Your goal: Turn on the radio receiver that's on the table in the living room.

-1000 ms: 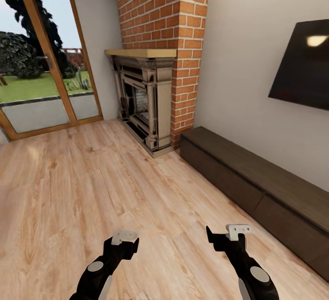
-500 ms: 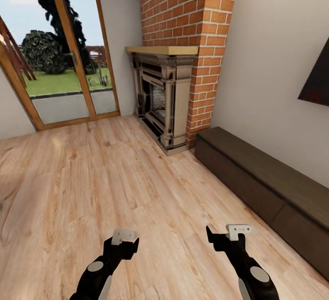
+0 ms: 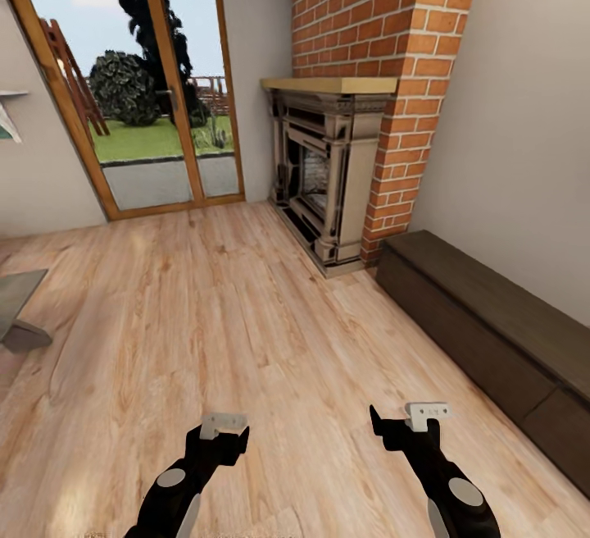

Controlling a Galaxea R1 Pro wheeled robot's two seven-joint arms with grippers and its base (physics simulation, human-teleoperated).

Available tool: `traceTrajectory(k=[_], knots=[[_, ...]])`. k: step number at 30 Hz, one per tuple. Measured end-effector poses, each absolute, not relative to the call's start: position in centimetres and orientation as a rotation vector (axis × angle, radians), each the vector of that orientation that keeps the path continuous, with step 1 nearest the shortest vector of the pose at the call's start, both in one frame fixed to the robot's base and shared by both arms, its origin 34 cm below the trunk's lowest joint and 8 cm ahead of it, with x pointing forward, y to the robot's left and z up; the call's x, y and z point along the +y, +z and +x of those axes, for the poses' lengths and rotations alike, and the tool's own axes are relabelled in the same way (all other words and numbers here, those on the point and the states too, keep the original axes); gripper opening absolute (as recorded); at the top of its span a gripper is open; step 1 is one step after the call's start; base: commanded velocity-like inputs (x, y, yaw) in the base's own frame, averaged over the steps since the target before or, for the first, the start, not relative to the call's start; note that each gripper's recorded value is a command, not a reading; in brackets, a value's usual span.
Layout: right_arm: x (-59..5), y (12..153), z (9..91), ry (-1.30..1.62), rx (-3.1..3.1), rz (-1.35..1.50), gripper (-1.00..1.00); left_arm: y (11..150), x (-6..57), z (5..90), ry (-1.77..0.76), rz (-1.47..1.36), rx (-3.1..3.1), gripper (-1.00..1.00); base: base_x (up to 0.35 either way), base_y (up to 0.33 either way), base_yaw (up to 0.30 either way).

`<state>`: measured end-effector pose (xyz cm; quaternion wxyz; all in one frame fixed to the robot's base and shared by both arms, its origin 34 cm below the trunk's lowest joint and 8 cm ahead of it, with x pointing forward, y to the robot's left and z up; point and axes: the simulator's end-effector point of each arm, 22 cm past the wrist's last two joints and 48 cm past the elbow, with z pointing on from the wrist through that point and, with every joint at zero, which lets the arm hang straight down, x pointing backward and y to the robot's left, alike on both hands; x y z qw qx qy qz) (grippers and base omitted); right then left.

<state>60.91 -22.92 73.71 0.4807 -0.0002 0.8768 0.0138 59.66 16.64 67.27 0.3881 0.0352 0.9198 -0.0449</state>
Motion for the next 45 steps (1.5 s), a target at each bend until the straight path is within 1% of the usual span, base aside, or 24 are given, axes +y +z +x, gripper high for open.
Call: traceTrajectory(k=[17, 24, 26, 29, 31, 33, 34, 35, 36, 38, 39, 40, 41, 45], knots=[[-22.9, 73.0, 60.8, 0.035, 2.154, -0.001, 1.00, 66.5, 16.6, 59.4, -0.116, 0.088, 2.356, 1.00, 0.000, 0.000, 0.241], [-22.7, 72.3, 60.5, 0.039, 2.169, -0.007, 1.00, 66.4, 16.7, 59.3, -0.113, 0.092, 2.359, 1.00, 0.000, 0.000, 0.049], [-23.1, 63.2, 55.3, 0.027, 2.390, -0.023, 1.00, 61.7, 17.1, 56.1, -0.100, 0.109, 2.481, 1.00, 0.000, 0.000, 0.002], [-23.7, 57.5, 50.4, 0.016, 2.548, -0.035, 1.00, 56.8, 17.8, 51.6, -0.082, 0.127, 2.621, 1.00, 0.000, 0.000, 0.000], [-24.2, 51.4, 43.0, 0.009, 2.730, -0.041, 1.00, 50.5, 19.7, 43.5, -0.045, 0.136, 2.837, 1.00, 0.000, 0.000, 0.000], [-24.3, 47.1, 35.2, 0.009, 2.883, -0.049, 1.00, 45.6, 21.7, 33.5, -0.011, 0.111, 3.032, 1.00, 0.000, 0.000, 0.000], [-24.4, 46.4, 33.5, 0.009, 2.915, -0.051, 1.00, 45.0, 22.0, 31.9, -0.007, 0.105, 3.053, 1.00, 0.000, 0.000, 0.000], [-24.3, 45.0, 29.4, 0.011, 2.979, -0.058, 1.00, 44.0, 22.5, 29.4, 0.003, 0.088, 3.054, 1.00, 0.000, 0.000, 0.000], [-24.4, 44.0, 24.5, 0.011, 3.076, -0.059, 1.00, 43.1, 23.1, 22.9, 0.014, 0.096, 3.177, 1.00, 0.000, 0.000, 0.000], [-24.7, 43.4, 19.6, 0.009, 3.152, -0.062, 1.00, 43.1, 23.9, 16.0, 0.030, 0.107, 3.282, 1.00, 0.000, 0.000, 0.000], [-24.7, 43.3, 18.3, 0.008, 3.173, -0.064, 1.00, 43.2, 24.1, 14.5, 0.034, 0.111, 3.306, 1.00, 0.000, 0.000, 0.000], [-24.6, 43.4, 14.1, 0.012, 3.231, -0.063, 1.00, 43.7, 24.7, 11.0, 0.047, 0.115, 3.363, 1.00, 0.000, 0.000, 0.000], [-24.5, 43.5, 11.9, 0.017, 3.266, -0.059, 1.00, 43.9, 25.5, 9.7, 0.062, 0.118, 3.384, 1.00, 0.000, 0.000, 0.000], [-24.4, 43.5, 12.0, 0.018, 3.243, -0.055, 1.00, 44.0, 26.1, 9.5, 0.075, 0.117, 3.380, 1.00, 0.000, 0.000, 0.000]])
